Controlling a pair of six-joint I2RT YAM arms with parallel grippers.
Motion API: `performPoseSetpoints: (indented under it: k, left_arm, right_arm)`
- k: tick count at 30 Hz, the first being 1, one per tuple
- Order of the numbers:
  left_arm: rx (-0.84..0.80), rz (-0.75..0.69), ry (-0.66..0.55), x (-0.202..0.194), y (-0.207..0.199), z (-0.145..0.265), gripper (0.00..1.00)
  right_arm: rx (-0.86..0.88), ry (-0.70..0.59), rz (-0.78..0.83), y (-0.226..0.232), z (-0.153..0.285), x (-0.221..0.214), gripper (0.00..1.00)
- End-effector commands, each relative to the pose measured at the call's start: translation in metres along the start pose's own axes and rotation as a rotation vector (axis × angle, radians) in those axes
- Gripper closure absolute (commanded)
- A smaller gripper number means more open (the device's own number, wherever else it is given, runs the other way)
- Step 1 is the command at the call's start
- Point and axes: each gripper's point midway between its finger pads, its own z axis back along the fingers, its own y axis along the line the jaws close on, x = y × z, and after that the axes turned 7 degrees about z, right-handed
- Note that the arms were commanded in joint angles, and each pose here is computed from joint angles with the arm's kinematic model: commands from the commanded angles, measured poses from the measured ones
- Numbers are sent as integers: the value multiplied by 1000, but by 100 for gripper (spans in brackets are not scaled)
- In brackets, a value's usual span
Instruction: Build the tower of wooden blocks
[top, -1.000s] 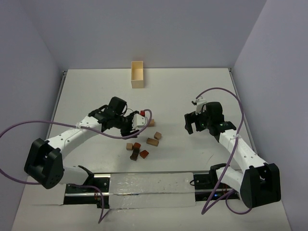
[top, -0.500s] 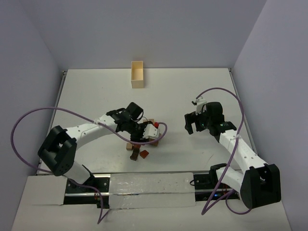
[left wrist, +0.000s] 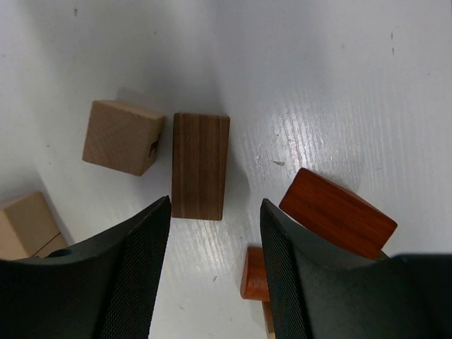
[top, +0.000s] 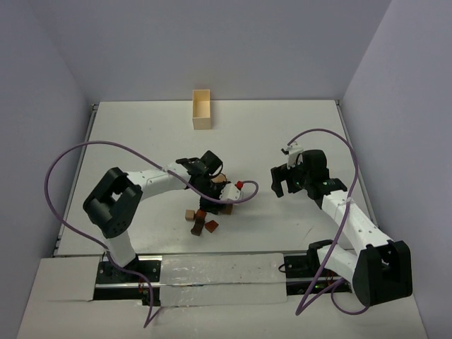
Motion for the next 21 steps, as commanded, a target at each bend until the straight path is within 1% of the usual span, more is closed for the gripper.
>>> performPoseSetpoints:
  k: [1, 10, 12, 16, 19, 21]
  left_arm:
    - [31, -35, -32, 15, 15, -4, 41]
    - [40, -23, 9, 6, 20, -20, 42]
    - [43, -28, 14, 5, 19, -21, 44]
    - [63, -33, 10, 6, 20, -18, 51]
    - [88, -23, 4, 10, 20, -10, 59]
    - [101, -6, 6, 13, 19, -2, 62]
  right_arm:
    - [-12, -52, 28, -3, 6, 24, 0]
    - [-10, -49, 27, -4, 6, 23, 0]
    - [-9, -48, 28, -3, 6, 22, 0]
    - [-8, -48, 28, -3, 5, 23, 0]
    - [-9, -49, 28, -3, 6, 22, 0]
    - [-11, -52, 28, -3, 6, 23, 0]
